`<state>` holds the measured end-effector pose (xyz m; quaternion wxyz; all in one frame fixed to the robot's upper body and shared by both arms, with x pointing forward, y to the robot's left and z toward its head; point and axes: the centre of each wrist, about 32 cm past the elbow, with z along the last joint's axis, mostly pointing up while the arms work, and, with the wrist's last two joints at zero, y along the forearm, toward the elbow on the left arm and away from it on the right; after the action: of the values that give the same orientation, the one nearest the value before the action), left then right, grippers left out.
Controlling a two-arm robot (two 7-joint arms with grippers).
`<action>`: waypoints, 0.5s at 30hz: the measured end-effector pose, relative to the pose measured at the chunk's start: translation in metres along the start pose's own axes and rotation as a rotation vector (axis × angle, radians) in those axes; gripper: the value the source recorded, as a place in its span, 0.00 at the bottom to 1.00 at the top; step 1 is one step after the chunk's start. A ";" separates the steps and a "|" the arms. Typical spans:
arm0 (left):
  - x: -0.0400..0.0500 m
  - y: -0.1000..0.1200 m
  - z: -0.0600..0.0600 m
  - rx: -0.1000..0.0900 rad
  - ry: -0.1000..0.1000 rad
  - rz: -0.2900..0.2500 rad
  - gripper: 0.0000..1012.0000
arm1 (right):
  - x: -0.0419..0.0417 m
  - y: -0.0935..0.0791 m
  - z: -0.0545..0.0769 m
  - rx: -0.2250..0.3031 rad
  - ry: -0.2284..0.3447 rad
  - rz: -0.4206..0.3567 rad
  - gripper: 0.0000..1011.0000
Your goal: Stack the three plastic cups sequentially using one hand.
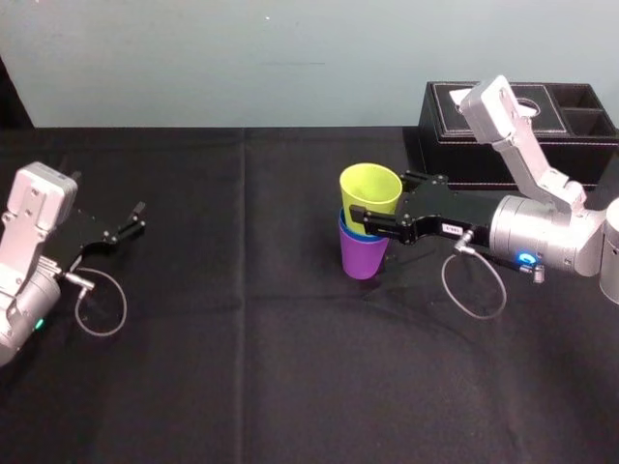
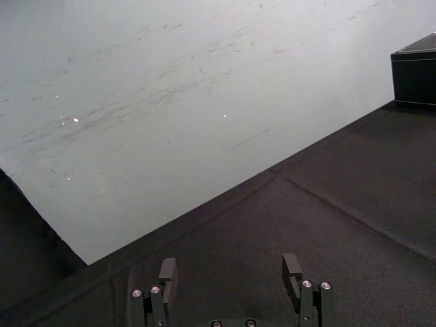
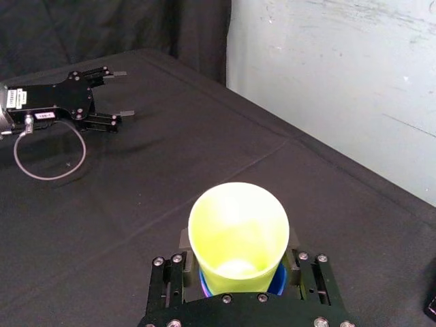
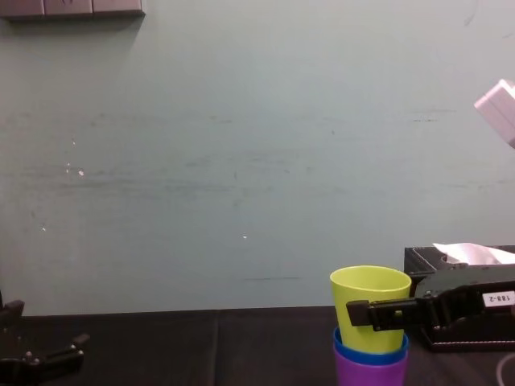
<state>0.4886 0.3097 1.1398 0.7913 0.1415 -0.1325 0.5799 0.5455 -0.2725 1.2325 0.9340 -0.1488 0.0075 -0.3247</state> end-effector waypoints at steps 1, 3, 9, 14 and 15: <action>0.0000 0.000 0.000 0.000 0.000 0.000 1.00 | 0.0000 0.000 0.000 0.000 0.000 0.000 0.74; 0.0000 0.000 0.000 0.000 0.000 0.000 1.00 | 0.0001 0.000 0.000 0.000 0.000 0.000 0.80; 0.0000 0.000 0.000 0.000 0.000 0.000 1.00 | 0.0003 0.000 0.001 0.001 -0.001 -0.001 0.92; 0.0000 0.000 0.000 0.000 0.000 0.000 1.00 | 0.0004 -0.001 0.001 0.001 -0.001 -0.002 0.99; 0.0000 0.000 0.000 0.000 0.000 0.000 1.00 | 0.0004 -0.001 0.001 0.001 -0.001 -0.002 0.99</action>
<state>0.4886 0.3097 1.1398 0.7913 0.1415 -0.1325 0.5799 0.5457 -0.2729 1.2337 0.9338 -0.1484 0.0066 -0.3254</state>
